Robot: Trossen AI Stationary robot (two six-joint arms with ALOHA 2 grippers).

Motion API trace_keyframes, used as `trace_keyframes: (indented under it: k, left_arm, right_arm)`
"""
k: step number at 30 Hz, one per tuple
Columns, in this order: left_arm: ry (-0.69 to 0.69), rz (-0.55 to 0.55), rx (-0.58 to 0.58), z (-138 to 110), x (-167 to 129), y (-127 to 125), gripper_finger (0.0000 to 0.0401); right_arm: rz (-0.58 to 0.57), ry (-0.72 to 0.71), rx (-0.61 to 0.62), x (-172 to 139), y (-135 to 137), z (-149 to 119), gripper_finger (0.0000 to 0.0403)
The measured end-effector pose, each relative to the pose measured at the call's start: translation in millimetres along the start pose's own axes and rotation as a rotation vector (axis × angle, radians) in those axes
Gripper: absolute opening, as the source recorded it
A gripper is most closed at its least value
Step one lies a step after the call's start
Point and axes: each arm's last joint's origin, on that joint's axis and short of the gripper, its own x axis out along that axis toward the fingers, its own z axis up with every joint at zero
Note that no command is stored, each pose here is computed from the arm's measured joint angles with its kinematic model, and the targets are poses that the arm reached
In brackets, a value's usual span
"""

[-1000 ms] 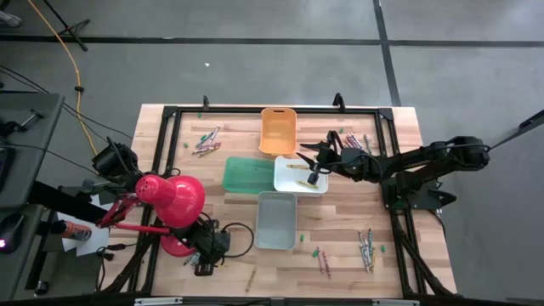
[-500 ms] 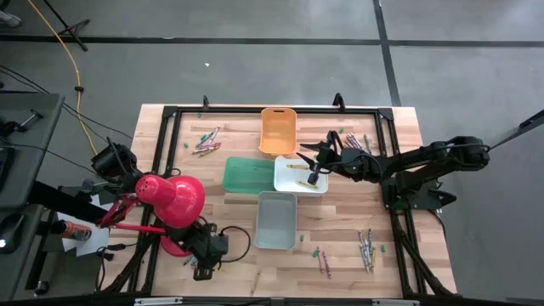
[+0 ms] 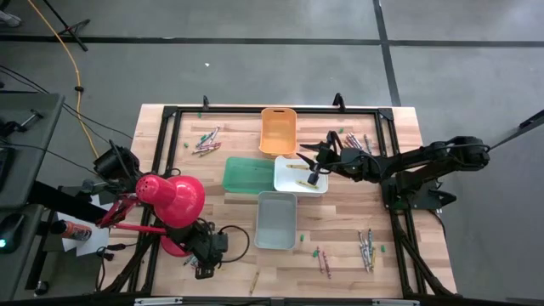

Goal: Sort crayons
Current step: Put the yellow crayon into the white bin

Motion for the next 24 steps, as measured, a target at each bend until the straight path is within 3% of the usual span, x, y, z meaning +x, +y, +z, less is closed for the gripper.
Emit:
trace_keyframes:
  k: [12, 17, 24]
  left_arm:
    - [-0.022, 0.039, -0.045, 0.0, 2.3, 1.6, 0.0146]
    - [-0.020, 0.078, -0.080, -1.3, 2.5, 4.7, 0.0109]
    - [-0.017, 0.089, -0.112, 0.9, 2.7, 8.3, 0.0027]
  right_arm:
    - [0.000, 0.000, 0.000, 0.0, 0.0, 0.0, 0.0135]
    - [0.000, 0.000, 0.000, 0.0, 0.0, 0.0, 0.0135]
    - [0.000, 0.000, 0.000, 0.0, 0.0, 0.0, 0.0135]
